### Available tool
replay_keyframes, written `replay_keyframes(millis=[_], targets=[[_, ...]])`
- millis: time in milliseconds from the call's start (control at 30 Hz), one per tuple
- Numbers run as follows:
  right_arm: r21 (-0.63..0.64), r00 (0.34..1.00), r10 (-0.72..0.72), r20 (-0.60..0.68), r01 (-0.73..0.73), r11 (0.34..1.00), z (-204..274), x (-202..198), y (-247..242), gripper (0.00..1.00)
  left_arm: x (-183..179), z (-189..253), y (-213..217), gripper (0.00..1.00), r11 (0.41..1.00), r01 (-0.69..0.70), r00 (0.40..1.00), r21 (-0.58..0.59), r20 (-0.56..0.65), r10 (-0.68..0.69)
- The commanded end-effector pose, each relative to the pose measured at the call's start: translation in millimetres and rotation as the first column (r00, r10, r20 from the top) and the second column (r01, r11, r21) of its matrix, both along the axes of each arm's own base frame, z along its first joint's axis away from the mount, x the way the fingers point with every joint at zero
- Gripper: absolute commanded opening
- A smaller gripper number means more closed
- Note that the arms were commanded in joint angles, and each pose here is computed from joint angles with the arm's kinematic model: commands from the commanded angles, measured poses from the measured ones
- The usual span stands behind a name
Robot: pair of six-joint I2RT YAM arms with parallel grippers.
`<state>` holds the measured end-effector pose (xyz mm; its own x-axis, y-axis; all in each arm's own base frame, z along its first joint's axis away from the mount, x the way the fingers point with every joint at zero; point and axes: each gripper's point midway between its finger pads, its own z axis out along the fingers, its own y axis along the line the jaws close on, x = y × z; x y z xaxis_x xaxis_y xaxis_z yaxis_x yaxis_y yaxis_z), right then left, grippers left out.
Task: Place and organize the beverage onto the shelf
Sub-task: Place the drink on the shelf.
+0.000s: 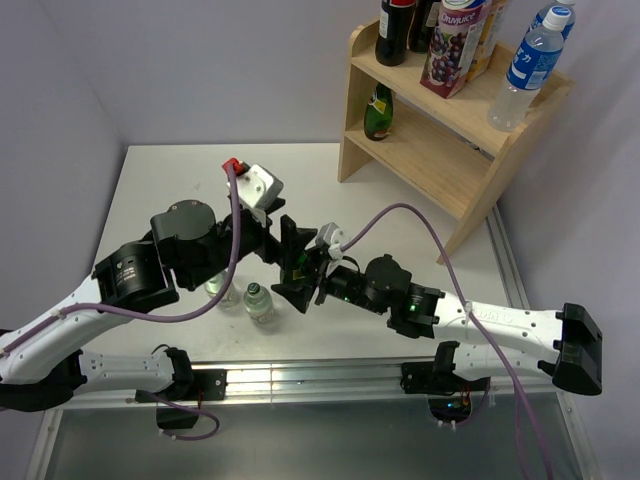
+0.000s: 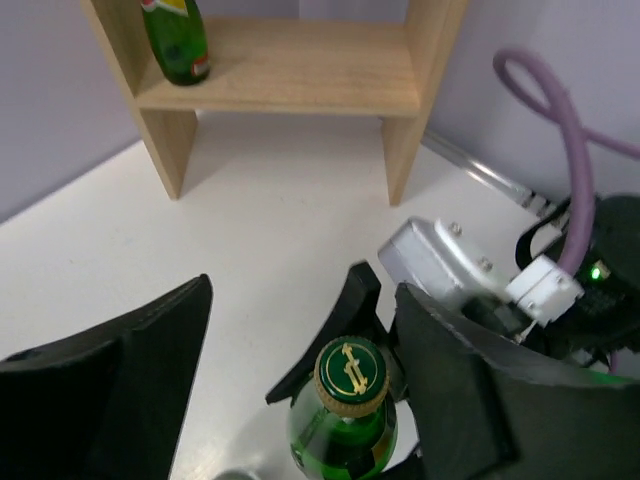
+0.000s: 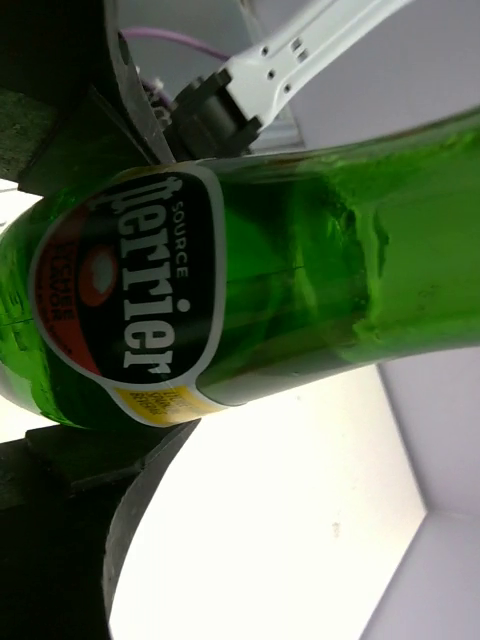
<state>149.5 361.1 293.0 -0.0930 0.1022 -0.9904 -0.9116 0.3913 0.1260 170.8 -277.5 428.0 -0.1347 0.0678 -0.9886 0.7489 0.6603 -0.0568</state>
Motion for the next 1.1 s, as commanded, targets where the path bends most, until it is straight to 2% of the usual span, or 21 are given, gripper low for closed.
replay_keyframes(millis=[0,167,200,267,300,367,400,500,533,600,633,667,733,767,833,867,900,933,967,1000,1067], targets=[[0.228,0.995,-0.079,0.065,0.062,0.972,66.7,3.8,-19.4,0.0,9.8,53.2,3.0,0.87,0.981,-0.06,0.995,-0.187,0.065,0.073],[0.226,0.978,-0.206,0.028,0.194,0.955,60.2,23.4,-37.4,0.0,33.0,60.6,29.3,0.94,0.933,-0.264,0.96,-0.244,0.027,0.279],[0.211,0.968,-0.252,0.011,0.245,0.946,54.4,30.8,-42.7,0.0,41.6,61.5,42.1,0.95,0.901,-0.35,0.931,-0.257,0.011,0.365],[0.201,0.954,-0.299,-0.011,0.295,0.934,49.3,38.1,-49.6,0.0,48.9,60.6,55.8,0.99,0.858,-0.438,0.893,-0.269,-0.019,0.45],[0.195,0.943,-0.331,-0.023,0.329,0.924,45.7,42.1,-55.5,0.0,56.8,51.1,66.9,0.99,0.823,-0.519,0.849,-0.23,-0.026,0.528],[0.197,0.907,-0.416,-0.065,0.42,0.886,43.6,53.4,-70.0,0.0,62.6,44.8,73.9,1.0,0.79,-0.576,0.816,-0.209,-0.081,0.573],[0.172,0.889,-0.453,-0.075,0.459,0.872,39.8,60.4,-75.9,0.0,75.1,30.4,83.9,0.99,0.769,-0.625,0.78,-0.132,-0.092,0.619],[0.146,0.814,-0.572,-0.1,0.58,0.801,32.7,85.8,-101.2,0.0,95.4,2.4,96.3,0.99,0.725,-0.687,0.724,-0.056,-0.133,0.676],[0.149,0.807,-0.58,-0.112,0.591,0.793,32.4,90.7,-105.3,0.0,97.7,-3.4,91.9,1.0,0.744,-0.667,0.742,-0.051,-0.146,0.655],[0.153,0.778,-0.615,-0.13,0.629,0.763,33.1,103.2,-118.7,0.0,113.9,-12.2,109.7,0.99,0.719,-0.694,0.713,-0.044,-0.175,0.678],[0.158,0.74,-0.657,-0.142,0.672,0.723,34.2,116.7,-133.9,0.0,118.0,-20.2,111.8,1.0,0.729,-0.684,0.719,-0.034,-0.199,0.666],[0.163,0.711,-0.689,-0.145,0.703,0.692,36.1,123.2,-144.6,0.0,129.4,-25.1,134.3,1.0,0.68,-0.733,0.669,-0.029,-0.213,0.712],[0.161,0.649,-0.747,-0.144,0.761,0.629,39.4,137.1,-165.9,0.0,131.4,-37.2,158.1,1.0,0.644,-0.765,0.63,-0.018,-0.229,0.742],[0.149,0.608,-0.781,-0.142,0.793,0.591,38.2,144.1,-175.5,0.0,129.3,-33.1,183.9,1.0,0.595,-0.802,0.589,-0.05,-0.236,0.773],[0.129,0.557,-0.819,-0.141,0.83,0.543,41.3,154.2,-188.2,0.0,127.0,-57.6,207.8,0.99,0.549,-0.836,0.537,-0.019,-0.242,0.808],[0.119,0.516,-0.845,-0.138,0.856,0.503,44.6,165.4,-199.3,0.0,121.9,-55.4,228.1,0.99,0.511,-0.858,0.508,-0.053,-0.241,0.827],[0.11,0.501,-0.855,-0.133,0.865,0.489,44.2,170.7,-204.2,0.0,121.2,-77.0,237.2,1.0,0.492,-0.871,0.48,-0.014,-0.248,0.842],[0.1,0.478,-0.871,-0.116,0.878,0.468,42.8,177.3,-209.2,0.0,119.7,-84.3,244.5,0.99,0.479,-0.878,0.465,-0.004,-0.244,0.851],[0.109,0.451,-0.887,-0.104,0.891,0.44,46.2,182.7,-217.8,0.0,115.2,-82.3,256.9,1.0,0.442,-0.896,0.436,-0.031,-0.235,0.869],[0.139,0.434,-0.896,-0.096,0.897,0.419,54.2,186.1,-221.7,0.0,114.1,-101.7,259.7,0.99,0.432,-0.902,0.42,0.001,-0.233,0.877],[0.138,0.399,-0.915,-0.051,0.911,0.389,59.9,195.7,-225.4,0.0,106.3,-103.8,267.6,1.0,0.41,-0.912,0.407,-0.031,-0.212,0.889]])
